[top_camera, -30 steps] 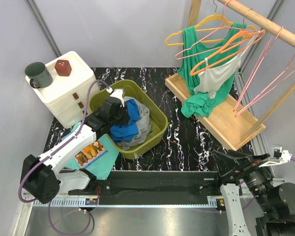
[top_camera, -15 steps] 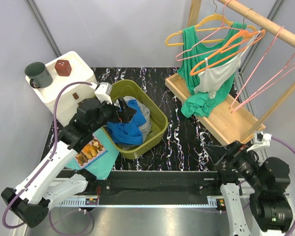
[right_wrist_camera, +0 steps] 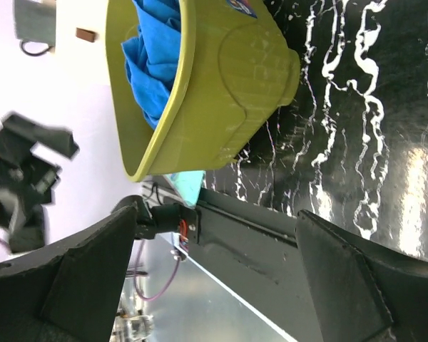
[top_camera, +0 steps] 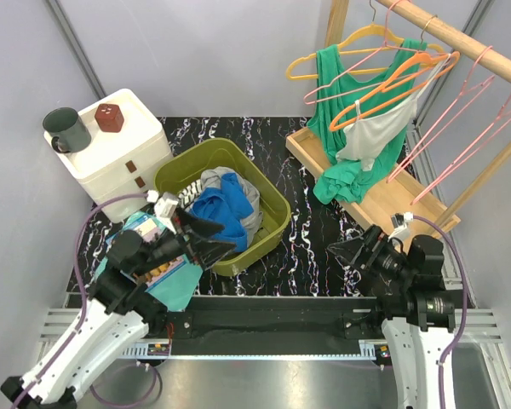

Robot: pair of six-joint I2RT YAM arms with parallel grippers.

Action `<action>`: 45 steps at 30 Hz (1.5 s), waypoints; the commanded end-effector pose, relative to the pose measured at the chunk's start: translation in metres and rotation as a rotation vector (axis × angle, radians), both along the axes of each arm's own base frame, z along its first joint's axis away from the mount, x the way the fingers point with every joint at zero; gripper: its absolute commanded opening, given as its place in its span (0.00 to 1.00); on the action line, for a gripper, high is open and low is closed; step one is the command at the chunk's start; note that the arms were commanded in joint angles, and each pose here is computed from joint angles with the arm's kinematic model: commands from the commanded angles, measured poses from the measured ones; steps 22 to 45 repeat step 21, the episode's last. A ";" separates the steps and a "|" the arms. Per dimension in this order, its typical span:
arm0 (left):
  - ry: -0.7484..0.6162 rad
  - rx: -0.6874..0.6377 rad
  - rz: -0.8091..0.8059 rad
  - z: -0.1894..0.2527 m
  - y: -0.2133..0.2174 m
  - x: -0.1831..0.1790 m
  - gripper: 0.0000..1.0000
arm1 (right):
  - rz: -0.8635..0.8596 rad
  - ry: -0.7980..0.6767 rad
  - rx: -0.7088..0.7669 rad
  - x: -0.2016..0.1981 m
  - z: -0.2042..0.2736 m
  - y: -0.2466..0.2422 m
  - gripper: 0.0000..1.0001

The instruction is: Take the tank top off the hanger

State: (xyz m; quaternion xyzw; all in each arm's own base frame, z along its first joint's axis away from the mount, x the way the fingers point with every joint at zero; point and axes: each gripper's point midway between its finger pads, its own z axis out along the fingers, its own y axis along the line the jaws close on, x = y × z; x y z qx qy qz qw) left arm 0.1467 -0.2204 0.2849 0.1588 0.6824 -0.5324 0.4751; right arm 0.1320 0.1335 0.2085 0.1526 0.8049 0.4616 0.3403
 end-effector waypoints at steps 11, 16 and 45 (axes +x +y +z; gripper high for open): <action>-0.102 -0.187 0.019 -0.037 0.030 -0.043 0.99 | -0.053 -0.062 0.125 0.062 -0.072 0.000 1.00; -0.086 -0.214 0.043 -0.046 0.030 -0.038 0.99 | -0.095 -0.080 0.113 0.066 -0.094 -0.005 1.00; -0.091 -0.253 0.037 -0.040 0.031 -0.040 0.99 | -0.058 -0.141 0.152 0.058 -0.089 0.001 1.00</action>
